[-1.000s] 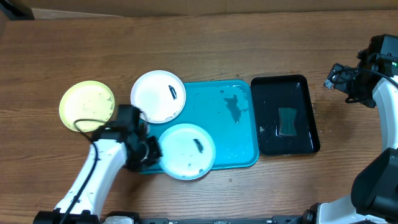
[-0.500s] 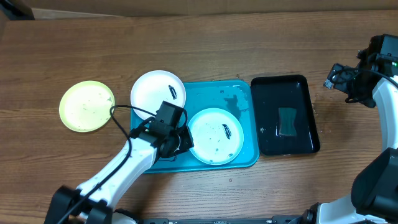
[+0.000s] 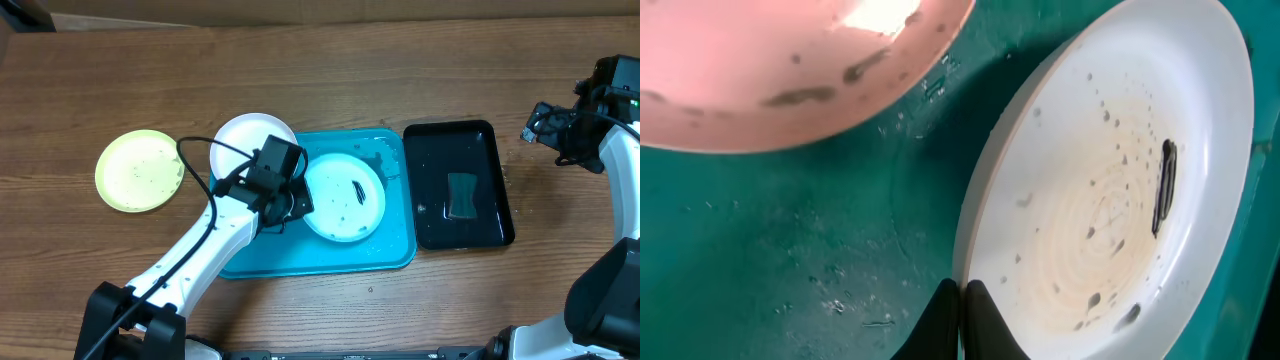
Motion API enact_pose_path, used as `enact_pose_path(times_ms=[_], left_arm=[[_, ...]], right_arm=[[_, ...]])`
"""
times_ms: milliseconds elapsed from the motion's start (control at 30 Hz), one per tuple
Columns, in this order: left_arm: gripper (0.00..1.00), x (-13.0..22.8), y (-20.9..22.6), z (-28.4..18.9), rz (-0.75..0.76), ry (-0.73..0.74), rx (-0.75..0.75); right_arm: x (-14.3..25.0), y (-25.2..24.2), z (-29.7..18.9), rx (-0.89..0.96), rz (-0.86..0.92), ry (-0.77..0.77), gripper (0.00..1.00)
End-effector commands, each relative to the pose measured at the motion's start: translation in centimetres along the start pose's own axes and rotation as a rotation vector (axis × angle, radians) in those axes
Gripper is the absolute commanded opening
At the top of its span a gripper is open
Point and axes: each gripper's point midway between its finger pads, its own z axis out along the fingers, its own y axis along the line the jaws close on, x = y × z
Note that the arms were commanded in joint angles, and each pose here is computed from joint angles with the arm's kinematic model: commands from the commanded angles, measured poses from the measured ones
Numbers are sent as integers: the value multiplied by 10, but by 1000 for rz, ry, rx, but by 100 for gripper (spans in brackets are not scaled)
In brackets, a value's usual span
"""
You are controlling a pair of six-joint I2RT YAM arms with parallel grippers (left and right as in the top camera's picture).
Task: Clean dirty plates on tray and stack at the side
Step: 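Grasp the plate rim with left gripper and drag it to tray center, then move right gripper into the black tray and grasp the green sponge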
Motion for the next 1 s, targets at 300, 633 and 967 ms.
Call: enact_pose_path(times_ms=[300, 633, 967], left_arm=[[4, 6, 21, 14, 26, 43, -117], [4, 17, 28, 31, 59, 109, -144], [4, 16, 27, 31, 78, 111, -139]], right_arm=[[0, -1, 0, 1, 6, -3, 100], [0, -1, 0, 1, 6, -3, 100], [-5, 1, -1, -12, 6, -22, 100]])
